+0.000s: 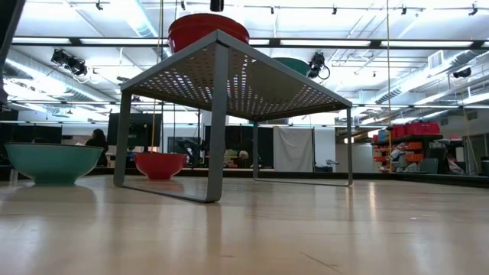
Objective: Pick & Place Mini bowls
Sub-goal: Stack the bottom blue patterned bowl on top of the blue patterned bowl on the shelf
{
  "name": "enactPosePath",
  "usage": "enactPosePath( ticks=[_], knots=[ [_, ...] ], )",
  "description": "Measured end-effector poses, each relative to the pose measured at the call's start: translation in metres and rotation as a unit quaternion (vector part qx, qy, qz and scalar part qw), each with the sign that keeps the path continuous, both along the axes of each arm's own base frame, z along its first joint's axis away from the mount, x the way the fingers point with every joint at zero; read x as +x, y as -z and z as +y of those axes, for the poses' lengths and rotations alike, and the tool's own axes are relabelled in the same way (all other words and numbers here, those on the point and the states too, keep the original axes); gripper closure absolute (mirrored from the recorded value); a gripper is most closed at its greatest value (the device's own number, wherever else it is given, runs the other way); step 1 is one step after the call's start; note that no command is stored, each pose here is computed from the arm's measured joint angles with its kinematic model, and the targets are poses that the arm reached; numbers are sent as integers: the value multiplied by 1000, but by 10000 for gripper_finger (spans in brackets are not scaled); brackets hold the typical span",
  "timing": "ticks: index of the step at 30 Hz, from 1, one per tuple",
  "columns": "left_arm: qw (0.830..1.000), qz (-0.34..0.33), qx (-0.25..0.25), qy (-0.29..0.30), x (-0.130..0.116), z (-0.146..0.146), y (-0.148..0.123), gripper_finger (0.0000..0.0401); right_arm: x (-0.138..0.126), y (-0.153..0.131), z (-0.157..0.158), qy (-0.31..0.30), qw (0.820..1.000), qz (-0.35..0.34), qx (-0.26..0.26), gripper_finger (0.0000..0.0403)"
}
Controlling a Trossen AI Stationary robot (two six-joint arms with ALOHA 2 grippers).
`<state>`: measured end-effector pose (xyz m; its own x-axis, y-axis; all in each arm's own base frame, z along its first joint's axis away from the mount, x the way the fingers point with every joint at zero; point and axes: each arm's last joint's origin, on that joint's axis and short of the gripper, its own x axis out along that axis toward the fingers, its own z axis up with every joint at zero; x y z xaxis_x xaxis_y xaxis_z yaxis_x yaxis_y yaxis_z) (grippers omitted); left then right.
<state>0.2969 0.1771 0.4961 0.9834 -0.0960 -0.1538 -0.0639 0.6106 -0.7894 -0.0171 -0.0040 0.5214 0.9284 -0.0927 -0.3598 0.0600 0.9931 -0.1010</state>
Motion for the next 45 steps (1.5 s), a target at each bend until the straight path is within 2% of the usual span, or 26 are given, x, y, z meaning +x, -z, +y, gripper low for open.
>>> enactPosePath(
  ticks=[6,17,25,33,45],
  knots=[
    [1000,9,5,0,18,5,0,392,0,0,0,0,1000,0,0,376],
    [994,103,-25,23,47,-1,36,392,0,0,0,0,1000,0,0,376],
    [979,203,-21,22,46,-14,56,392,0,0,0,0,1000,0,0,376],
    [973,227,-14,39,53,-28,63,392,0,0,0,0,1000,0,0,376],
    [952,299,-33,62,71,-33,94,392,0,0,0,0,1000,0,0,376]
  ],
)
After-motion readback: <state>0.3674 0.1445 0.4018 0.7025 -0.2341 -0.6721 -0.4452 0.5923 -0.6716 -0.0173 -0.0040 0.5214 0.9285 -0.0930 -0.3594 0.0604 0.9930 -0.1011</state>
